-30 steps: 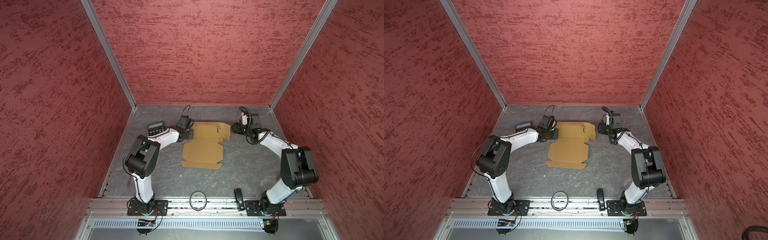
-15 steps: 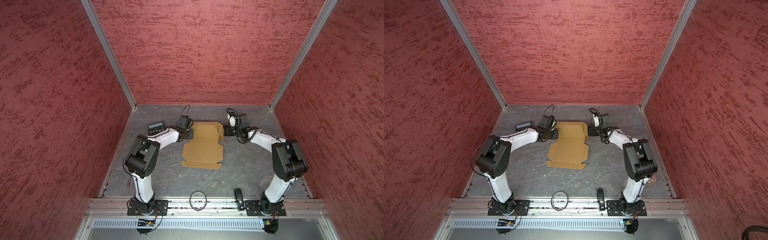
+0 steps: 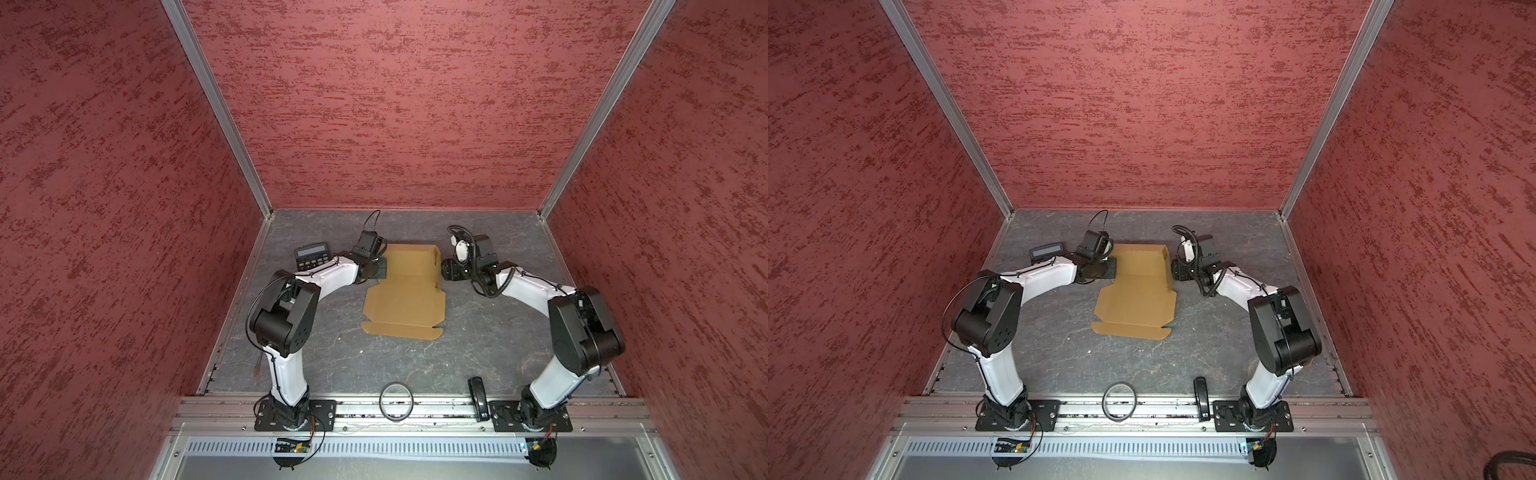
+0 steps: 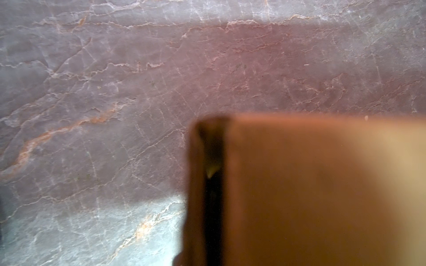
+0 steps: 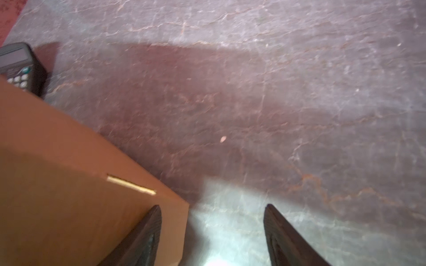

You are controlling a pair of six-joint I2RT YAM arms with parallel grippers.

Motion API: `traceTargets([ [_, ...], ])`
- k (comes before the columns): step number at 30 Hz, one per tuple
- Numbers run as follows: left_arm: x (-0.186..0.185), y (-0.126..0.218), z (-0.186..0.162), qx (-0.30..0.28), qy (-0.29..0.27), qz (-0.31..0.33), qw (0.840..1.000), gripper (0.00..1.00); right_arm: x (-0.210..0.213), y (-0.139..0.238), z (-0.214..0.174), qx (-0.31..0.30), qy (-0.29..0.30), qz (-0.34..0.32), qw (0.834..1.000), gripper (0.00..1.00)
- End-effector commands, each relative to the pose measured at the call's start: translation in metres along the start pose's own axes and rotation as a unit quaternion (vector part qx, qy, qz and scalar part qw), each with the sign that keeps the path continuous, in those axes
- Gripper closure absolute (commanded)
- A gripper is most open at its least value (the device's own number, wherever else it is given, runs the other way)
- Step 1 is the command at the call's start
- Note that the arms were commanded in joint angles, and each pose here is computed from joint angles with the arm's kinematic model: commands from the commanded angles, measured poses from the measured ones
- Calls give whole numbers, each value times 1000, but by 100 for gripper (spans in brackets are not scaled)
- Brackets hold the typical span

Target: Fold the paper box

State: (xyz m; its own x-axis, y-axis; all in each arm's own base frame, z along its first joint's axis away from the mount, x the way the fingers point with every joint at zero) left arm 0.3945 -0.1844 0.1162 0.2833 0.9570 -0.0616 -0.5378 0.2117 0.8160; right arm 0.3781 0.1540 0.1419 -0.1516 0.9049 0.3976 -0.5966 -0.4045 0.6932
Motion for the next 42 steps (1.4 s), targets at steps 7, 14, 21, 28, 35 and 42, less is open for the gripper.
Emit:
traceTargets([
  [7,-2,7,10,-16,6,1,1000,98,20,15,9,-40,13,24,999,31],
  [14,-1,5,8,-13,5,5,1000,98,30,24,5,-46,23,40,998,32],
  [21,-2,4,8,-13,4,1,1000,98,37,25,1,-46,37,57,997,33],
  [28,-4,5,9,-15,-5,-5,1000,98,44,23,-1,-43,53,74,995,35],
  [35,-8,5,10,-18,-12,-19,1000,98,49,23,-4,-38,64,84,994,37],
  [42,-8,5,10,-18,-17,-23,999,98,51,24,-5,-34,73,91,993,39],
])
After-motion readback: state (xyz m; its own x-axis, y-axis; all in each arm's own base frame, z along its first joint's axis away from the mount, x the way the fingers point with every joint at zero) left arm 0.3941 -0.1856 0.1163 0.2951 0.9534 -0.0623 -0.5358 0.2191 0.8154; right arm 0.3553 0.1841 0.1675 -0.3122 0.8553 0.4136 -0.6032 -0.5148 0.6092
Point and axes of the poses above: each gripper's point midway between its finger pads, its own y axis back along the fingers, its own x axis along the line the jaws close on, z = x × y, the point moved 6 cm from there along y, back along the fingers, and after that the axes turned 11 degrees about -y, right-handed, at the moved point
